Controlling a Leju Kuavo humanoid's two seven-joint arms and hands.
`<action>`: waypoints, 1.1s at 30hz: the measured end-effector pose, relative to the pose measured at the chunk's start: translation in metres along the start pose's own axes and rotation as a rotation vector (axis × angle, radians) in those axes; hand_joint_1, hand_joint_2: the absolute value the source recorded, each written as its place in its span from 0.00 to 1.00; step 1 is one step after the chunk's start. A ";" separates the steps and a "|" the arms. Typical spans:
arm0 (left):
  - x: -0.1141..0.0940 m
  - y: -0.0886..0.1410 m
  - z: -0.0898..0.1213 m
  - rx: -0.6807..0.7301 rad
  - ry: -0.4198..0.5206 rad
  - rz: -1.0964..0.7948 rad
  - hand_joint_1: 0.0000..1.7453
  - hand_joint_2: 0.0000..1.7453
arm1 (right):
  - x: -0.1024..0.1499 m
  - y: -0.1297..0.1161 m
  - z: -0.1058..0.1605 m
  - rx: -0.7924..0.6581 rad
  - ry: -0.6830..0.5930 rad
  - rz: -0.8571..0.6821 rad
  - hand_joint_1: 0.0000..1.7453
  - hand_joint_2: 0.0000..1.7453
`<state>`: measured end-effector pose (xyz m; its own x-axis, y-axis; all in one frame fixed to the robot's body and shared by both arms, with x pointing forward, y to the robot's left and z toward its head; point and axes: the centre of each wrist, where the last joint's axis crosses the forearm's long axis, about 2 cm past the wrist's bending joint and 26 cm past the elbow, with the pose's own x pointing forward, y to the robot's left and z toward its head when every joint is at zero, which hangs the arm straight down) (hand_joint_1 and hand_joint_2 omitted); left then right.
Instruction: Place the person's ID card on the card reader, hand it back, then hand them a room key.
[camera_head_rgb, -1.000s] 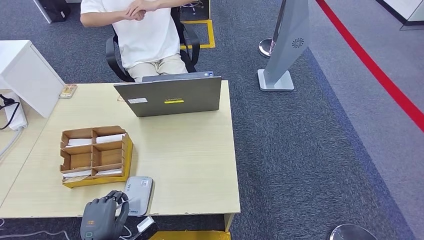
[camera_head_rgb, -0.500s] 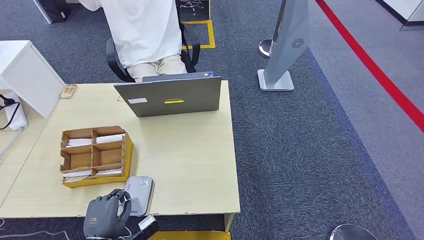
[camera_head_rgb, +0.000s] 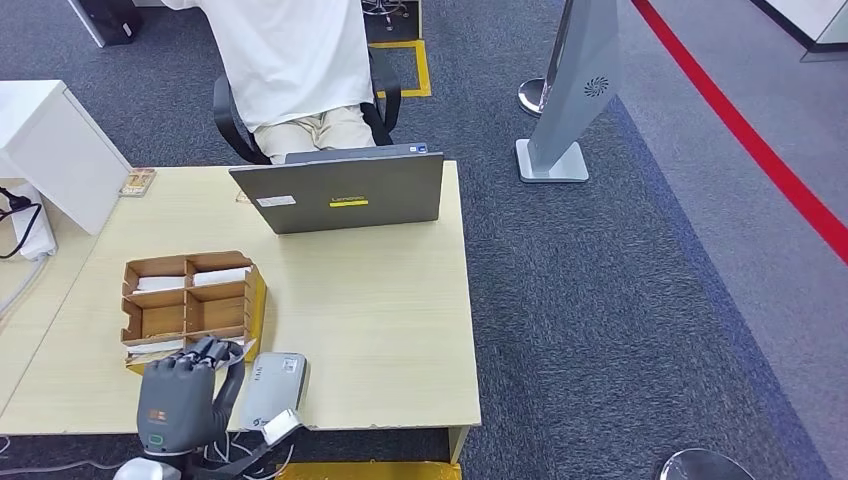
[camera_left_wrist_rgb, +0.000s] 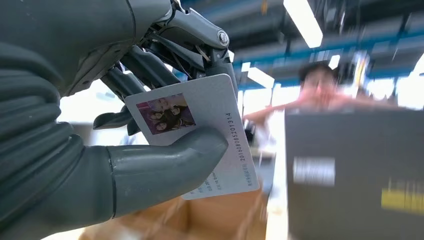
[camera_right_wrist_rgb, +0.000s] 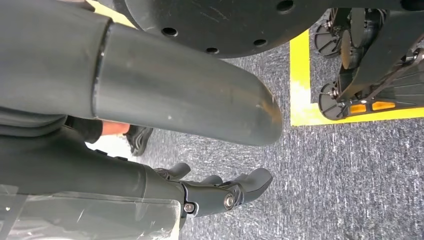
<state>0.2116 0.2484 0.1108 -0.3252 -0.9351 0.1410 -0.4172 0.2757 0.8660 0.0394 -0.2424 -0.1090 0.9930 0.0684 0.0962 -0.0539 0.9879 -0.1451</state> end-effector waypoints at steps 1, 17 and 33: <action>-0.003 0.007 -0.012 0.049 -0.028 -0.019 1.00 1.00 | 0.000 0.000 0.000 0.001 -0.001 0.009 0.00 0.00; -0.107 0.089 -0.251 0.242 0.073 -0.447 1.00 1.00 | 0.010 -0.004 -0.001 0.013 -0.047 0.200 0.00 0.00; -0.161 0.108 -0.332 -0.157 0.431 -0.534 1.00 1.00 | 0.015 -0.008 -0.002 0.021 -0.078 0.288 0.00 0.00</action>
<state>0.5003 0.3550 0.3412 0.2687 -0.9475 -0.1735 -0.2880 -0.2509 0.9242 0.0554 -0.2499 -0.1079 0.9254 0.3562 0.1294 -0.3357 0.9289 -0.1566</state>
